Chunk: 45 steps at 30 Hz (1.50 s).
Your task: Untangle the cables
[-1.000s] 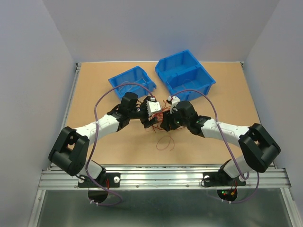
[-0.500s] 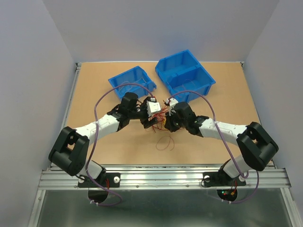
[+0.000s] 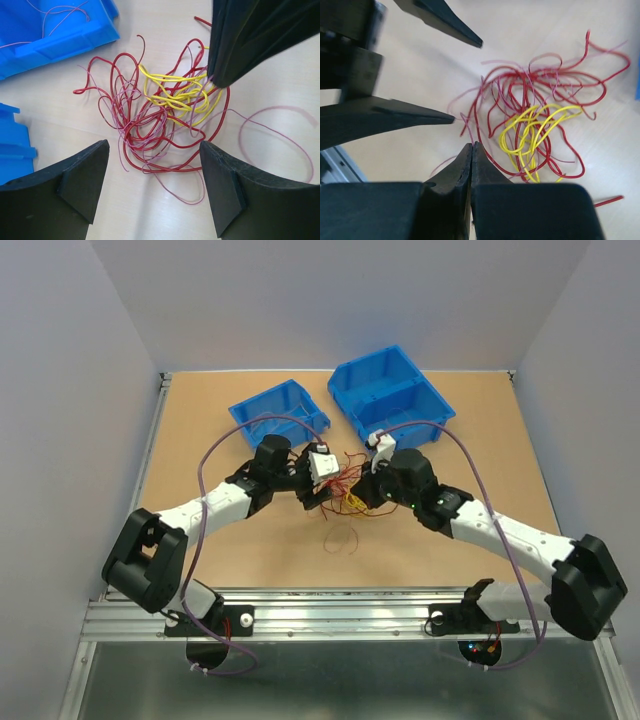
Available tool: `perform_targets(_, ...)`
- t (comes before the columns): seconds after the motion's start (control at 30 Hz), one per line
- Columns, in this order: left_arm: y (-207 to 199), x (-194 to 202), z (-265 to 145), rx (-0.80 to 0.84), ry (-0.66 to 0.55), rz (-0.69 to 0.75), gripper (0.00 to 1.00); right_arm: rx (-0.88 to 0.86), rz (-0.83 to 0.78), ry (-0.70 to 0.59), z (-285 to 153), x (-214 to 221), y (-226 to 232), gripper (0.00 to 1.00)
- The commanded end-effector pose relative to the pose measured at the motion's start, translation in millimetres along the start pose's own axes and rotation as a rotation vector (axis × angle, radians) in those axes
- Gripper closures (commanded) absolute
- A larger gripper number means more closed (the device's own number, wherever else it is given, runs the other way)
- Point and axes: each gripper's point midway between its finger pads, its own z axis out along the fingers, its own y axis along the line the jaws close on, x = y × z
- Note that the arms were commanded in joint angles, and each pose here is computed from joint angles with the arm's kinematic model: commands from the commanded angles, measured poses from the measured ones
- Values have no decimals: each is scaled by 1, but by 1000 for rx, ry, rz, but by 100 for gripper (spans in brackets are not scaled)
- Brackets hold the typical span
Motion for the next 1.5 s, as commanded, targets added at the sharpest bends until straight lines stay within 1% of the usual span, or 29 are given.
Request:
perform_targets(0.0,23,-39,-20,-110,-113,32,16,-49,-4,-187,-33,-63,23,99)
perform_targets(0.03,30,-44,-24,-146,-138,40,16,-73,-5,-229,-41,-81,31,99)
perform_targets(0.07,36,-49,-31,-176,-161,20,16,-76,9,-232,-47,-86,34,99)
perform_targets(0.1,40,-50,-35,-193,-183,14,16,-80,13,-256,-56,-96,37,100)
perform_targets(0.13,41,-53,-39,-190,-203,3,16,-85,14,-307,-66,-118,43,100)
perform_targets(0.17,52,-51,-47,-217,-209,-17,16,-91,23,-323,-72,-127,46,100)
perform_targets(0.23,59,-53,-54,-218,-236,-52,16,-93,26,-373,-85,-151,52,99)
perform_targets(0.27,60,-53,-56,-200,-245,-64,16,-107,26,-426,-98,-175,59,100)
perform_targets(0.3,64,-52,-59,-196,-257,-80,16,-105,29,-443,-102,-185,61,99)
perform_targets(0.37,67,-49,-59,-185,-257,-95,16,-111,29,-491,-113,-208,67,100)
perform_targets(0.4,70,-48,-60,-189,-256,-97,16,-118,26,-543,-128,-230,73,100)
perform_targets(0.43,70,-47,-59,-181,-255,-99,16,-125,24,-573,-136,-243,77,100)
perform_targets(0.47,71,-46,-58,-182,-252,-100,16,-126,25,-589,-138,-253,79,99)
perform_targets(0.5,70,-44,-57,-179,-249,-100,16,-140,22,-648,-156,-276,86,100)
perform_targets(0.57,71,-43,-56,-179,-247,-96,16,-116,32,-703,-168,-297,86,99)
perform_targets(0.6,71,-42,-56,-180,-246,-98,16,-115,31,-751,-181,-316,89,99)
perform_targets(0.7,72,-41,-54,-174,-245,-102,16,-15,50,-855,-201,-352,77,99)
perform_targets(0.77,71,-39,-53,-170,-242,-104,16,17,59,-896,-209,-367,75,99)
perform_targets(0.8,72,-38,-52,-169,-241,-107,16,40,53,-902,-205,-373,71,100)
perform_targets(0.93,72,-36,-50,-164,-238,-115,16,91,70,-1024,-238,-411,70,99)
perform_targets(1.03,72,-35,-48,-160,-235,-120,16,124,72,-1083,-252,-426,67,99)
perform_targets(1.1,73,-34,-48,-163,-232,-125,16,178,81,-1145,-262,-439,60,99)
perform_targets(1.17,73,-33,-47,-165,-229,-129,16,250,98,-1172,-267,-445,49,100)
perform_targets(1.2,74,-33,-47,-167,-229,-129,16,267,94,-1226,-277,-456,49,100)
perform_targets(1.27,74,-34,-47,-165,-231,-130,16,305,81,-1245,-277,-464,45,100)
perform_targets(1.4,71,-35,-46,-143,-239,-133,16,231,66,-1319,-295,-473,59,99)
perform_targets(1.47,69,-35,-44,-128,-245,-137,16,180,59,-1317,-291,-469,65,99)
